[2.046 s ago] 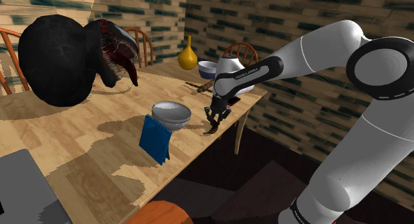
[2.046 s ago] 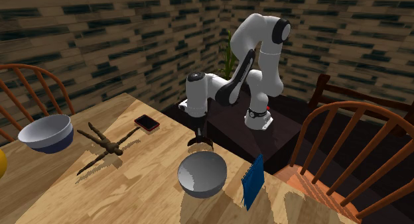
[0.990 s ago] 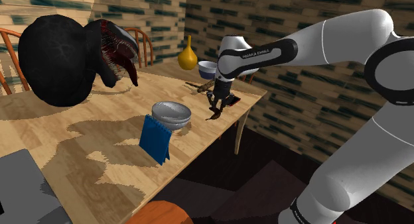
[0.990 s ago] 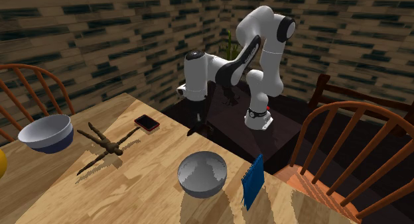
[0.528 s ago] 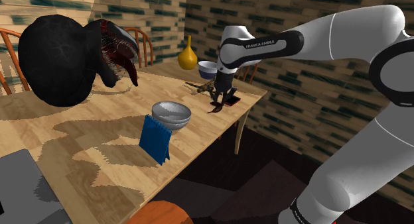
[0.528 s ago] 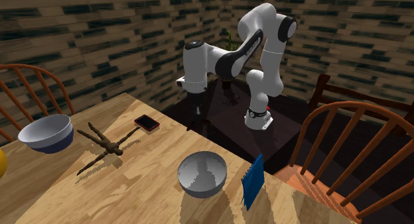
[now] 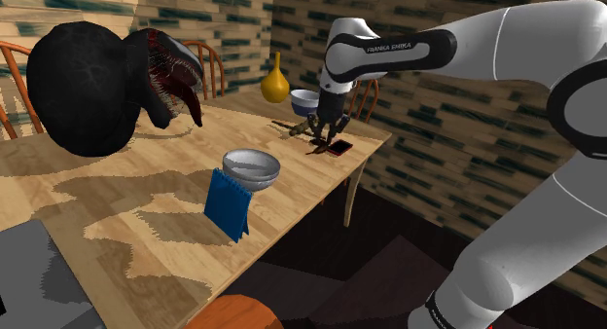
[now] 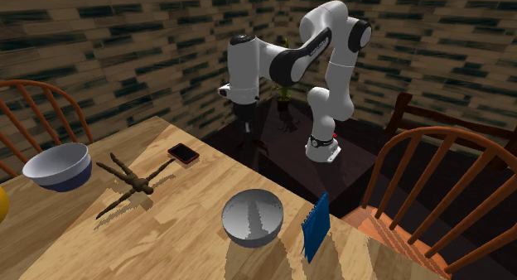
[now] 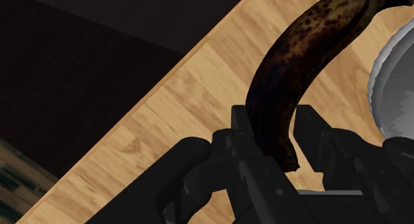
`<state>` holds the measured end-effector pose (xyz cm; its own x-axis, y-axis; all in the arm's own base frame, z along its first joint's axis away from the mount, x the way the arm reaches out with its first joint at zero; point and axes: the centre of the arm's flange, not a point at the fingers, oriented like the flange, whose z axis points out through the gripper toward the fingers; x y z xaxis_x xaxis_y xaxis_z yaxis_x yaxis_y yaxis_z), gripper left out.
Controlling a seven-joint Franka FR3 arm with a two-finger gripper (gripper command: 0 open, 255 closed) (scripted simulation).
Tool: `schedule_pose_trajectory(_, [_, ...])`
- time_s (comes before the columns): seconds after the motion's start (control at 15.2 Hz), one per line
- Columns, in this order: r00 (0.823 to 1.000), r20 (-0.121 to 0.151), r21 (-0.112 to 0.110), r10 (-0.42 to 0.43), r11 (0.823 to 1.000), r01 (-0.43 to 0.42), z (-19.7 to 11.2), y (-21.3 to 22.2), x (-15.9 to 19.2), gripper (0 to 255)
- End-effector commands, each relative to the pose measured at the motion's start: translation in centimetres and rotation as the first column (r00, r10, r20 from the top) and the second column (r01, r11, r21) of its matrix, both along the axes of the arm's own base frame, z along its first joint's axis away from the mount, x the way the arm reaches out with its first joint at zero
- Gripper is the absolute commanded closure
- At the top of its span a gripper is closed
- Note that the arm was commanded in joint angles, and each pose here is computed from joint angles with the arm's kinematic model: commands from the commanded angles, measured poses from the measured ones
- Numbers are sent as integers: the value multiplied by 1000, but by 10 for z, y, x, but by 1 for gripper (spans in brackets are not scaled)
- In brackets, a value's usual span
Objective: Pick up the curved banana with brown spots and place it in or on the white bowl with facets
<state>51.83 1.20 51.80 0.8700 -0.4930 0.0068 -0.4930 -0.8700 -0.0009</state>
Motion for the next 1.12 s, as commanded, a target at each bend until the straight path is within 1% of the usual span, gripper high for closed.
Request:
schedule_pose_trajectory(0.0, [1000, 0, 0, 0, 1000, 0, 6, 0, 0, 255])
schedule_pose_trajectory(1.06, [1000, 0, 0, 0, 1000, 0, 18, 176, 115, 255])
